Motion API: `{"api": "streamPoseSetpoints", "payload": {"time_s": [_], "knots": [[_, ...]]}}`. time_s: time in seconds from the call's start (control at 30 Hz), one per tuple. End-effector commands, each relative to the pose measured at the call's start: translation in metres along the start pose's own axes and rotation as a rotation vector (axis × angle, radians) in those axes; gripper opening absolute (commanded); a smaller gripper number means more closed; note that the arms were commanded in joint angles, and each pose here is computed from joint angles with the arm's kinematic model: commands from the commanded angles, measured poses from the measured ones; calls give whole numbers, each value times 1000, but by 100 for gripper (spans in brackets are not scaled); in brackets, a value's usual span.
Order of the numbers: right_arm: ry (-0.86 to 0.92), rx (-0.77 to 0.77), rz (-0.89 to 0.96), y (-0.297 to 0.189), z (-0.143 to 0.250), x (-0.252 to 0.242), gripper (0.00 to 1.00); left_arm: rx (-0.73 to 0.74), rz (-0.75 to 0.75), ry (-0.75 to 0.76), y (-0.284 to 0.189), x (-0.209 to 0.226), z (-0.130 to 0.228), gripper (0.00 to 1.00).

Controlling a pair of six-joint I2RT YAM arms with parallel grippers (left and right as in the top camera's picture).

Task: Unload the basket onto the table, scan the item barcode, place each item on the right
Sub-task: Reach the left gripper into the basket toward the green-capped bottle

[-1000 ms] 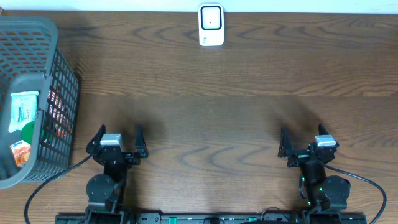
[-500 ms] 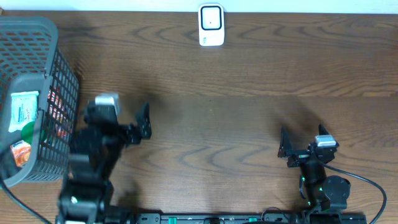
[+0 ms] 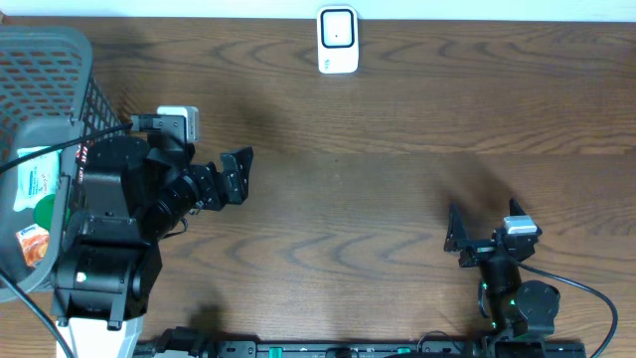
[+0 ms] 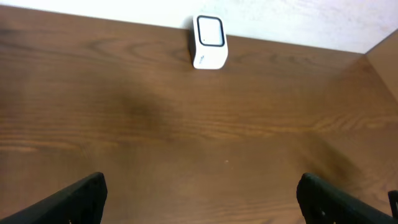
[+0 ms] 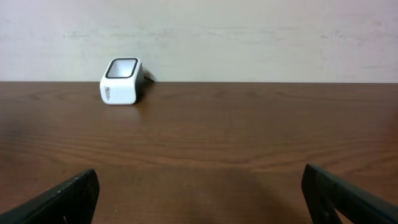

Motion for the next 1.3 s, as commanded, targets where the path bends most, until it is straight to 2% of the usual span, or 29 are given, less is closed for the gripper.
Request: {"api": "streamPoseSetpoints", "payload": {"time_s": [0.0,0.1,0.3,0.4,0.53,0.67,0.9,0.97,1.07,1.27], "knots": [[11,3,8,0,1,-1,99,-30,20,-34,-12,-6,-16,98],[11,3,8,0,1,-1,99,-44,-72,-85,-22,1,-35,98],[11,3,8,0,1,-1,99,-24,-368,-209,-46,34,-87,98],[11,3,8,0,1,-1,99,-86,-536,-370,-67,61,-115,98],[11,3,8,0,1,-1,99,-179,-654,-572,-90,96,-131,98],[11,3,8,0,1,-1,99,-210,-756,-684,-106,130,-127,98],[11,3,8,0,1,-1,99,-122,-1031,-784,-122,168,-100,98],[11,3,8,0,1,-1,99,-97,-1089,-879,-121,175,-89,98],[11,3,8,0,1,-1,99,-31,-1129,-984,-112,190,-78,98],[11,3,8,0,1,-1,99,108,-1161,-1028,-80,229,-69,98]]}}
Point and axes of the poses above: each gripper's point midway between its finger pads, its own y axis out along the fingers, its own x axis along the line the jaws close on, z = x × y, the point moved 8 cm from there along -y, back along the fingers, and after that the axes turned 1 degree about -y, right-handed, at the moved point
